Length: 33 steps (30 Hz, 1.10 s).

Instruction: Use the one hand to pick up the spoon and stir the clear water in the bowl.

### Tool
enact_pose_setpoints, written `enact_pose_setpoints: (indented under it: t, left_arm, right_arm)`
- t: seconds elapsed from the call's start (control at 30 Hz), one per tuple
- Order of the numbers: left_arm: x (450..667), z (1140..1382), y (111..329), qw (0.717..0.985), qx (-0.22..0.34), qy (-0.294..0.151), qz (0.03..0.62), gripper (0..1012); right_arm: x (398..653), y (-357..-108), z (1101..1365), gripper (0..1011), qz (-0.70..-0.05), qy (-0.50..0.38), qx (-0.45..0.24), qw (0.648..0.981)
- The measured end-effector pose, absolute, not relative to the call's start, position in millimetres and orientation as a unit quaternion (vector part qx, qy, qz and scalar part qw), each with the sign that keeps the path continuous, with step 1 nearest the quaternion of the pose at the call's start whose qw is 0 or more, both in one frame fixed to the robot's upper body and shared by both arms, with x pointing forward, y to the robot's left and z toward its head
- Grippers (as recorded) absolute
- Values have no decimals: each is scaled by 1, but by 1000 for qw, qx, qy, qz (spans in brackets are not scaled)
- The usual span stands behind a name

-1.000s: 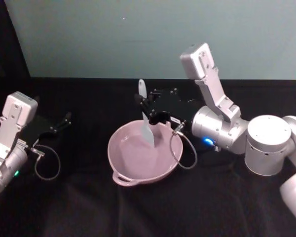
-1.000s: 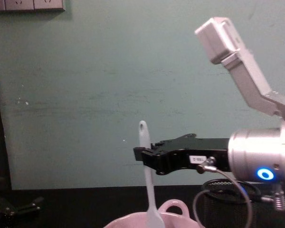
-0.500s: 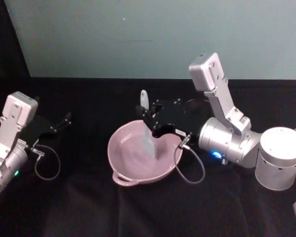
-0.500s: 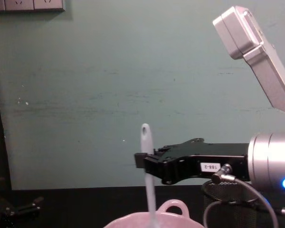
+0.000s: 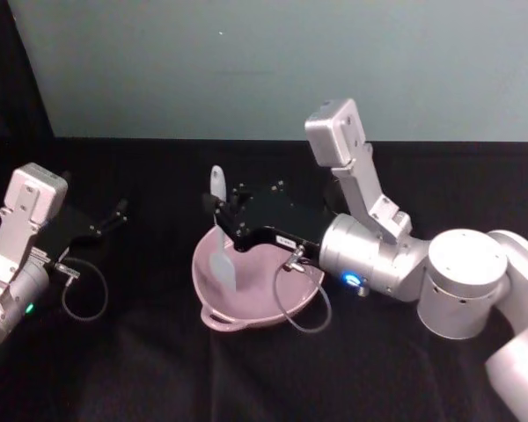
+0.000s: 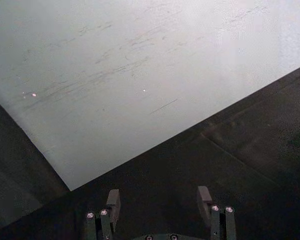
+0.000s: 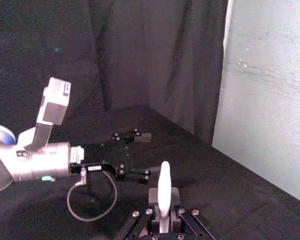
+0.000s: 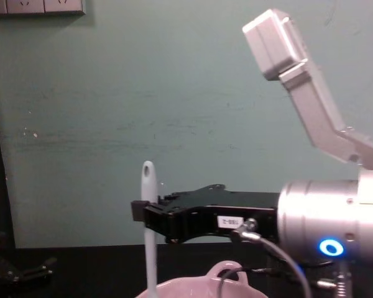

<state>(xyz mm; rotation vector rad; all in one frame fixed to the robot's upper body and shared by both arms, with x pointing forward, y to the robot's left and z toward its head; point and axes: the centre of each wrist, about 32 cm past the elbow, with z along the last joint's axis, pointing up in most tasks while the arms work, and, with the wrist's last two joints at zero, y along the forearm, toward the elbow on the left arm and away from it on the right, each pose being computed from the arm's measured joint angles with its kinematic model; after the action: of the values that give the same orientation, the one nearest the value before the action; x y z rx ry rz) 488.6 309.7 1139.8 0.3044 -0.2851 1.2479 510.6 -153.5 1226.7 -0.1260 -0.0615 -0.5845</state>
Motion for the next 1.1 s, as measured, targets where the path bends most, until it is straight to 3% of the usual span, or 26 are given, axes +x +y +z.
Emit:
enact_pose_setpoints:
  t: [0.23,0.57,1.1]
  left_arm:
    - [489,1140,310,791,141,-132,580,1011]
    - [489,1140,310,791,141,-132,580,1011]
    - [489,1140,310,791,141,-132,580,1011]
  right_arm:
    - [525,-143,1220,114,-296,-34,-56,953]
    - [532,-147,1215,116,-347,-63,-54,934]
    - [510,-175,1209,116,-396,-64,-63,914]
